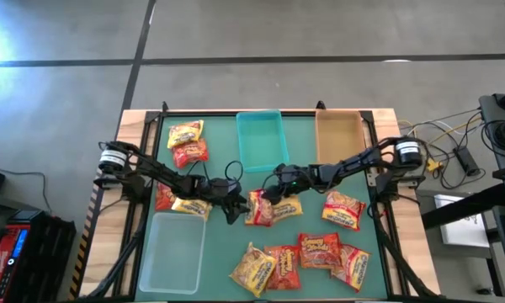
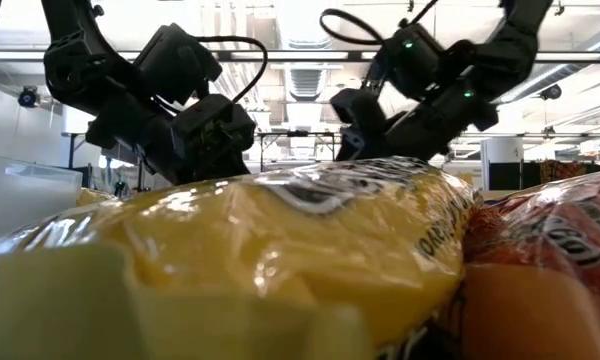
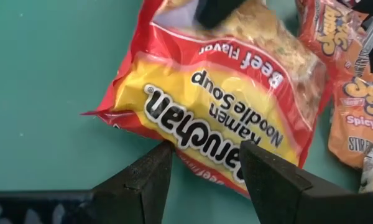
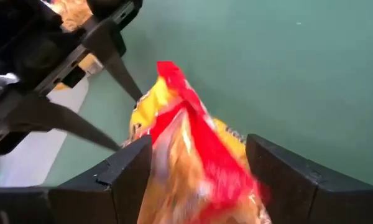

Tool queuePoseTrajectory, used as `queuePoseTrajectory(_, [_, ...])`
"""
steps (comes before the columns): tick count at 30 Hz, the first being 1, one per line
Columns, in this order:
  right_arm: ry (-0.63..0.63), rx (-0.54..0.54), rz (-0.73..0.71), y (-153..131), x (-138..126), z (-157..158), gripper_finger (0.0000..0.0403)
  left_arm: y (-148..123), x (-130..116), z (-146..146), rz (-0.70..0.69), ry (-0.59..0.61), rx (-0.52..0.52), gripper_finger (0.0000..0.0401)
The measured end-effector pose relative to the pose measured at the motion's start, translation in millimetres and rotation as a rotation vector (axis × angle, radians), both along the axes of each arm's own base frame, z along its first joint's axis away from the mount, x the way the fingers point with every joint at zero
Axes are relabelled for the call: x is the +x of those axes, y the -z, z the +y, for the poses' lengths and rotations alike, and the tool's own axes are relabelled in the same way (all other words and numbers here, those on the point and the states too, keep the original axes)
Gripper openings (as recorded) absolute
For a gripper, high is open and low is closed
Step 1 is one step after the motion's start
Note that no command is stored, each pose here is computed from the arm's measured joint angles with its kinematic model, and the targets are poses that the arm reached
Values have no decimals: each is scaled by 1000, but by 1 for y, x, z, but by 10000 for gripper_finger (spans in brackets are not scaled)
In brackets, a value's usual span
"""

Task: Sort Maruchan noodles
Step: Put the center red noodle pack into the green bin

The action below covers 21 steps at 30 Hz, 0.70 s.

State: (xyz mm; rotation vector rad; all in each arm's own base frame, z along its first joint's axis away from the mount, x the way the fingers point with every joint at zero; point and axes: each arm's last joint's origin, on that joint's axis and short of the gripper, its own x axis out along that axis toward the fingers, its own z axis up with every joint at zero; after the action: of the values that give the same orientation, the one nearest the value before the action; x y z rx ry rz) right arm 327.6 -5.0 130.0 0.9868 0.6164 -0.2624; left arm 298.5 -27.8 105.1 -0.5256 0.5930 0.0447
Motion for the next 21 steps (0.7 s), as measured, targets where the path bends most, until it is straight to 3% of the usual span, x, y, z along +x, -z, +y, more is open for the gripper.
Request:
queuePoseTrajectory(6, [-84, 18, 2, -2, 16, 0, 234, 4, -4, 0, 17, -8, -12, 174])
queuePoseTrajectory(21, [-215, 17, 45, -11, 17, 4, 207, 1, -2, 1, -20, -31, -6, 174])
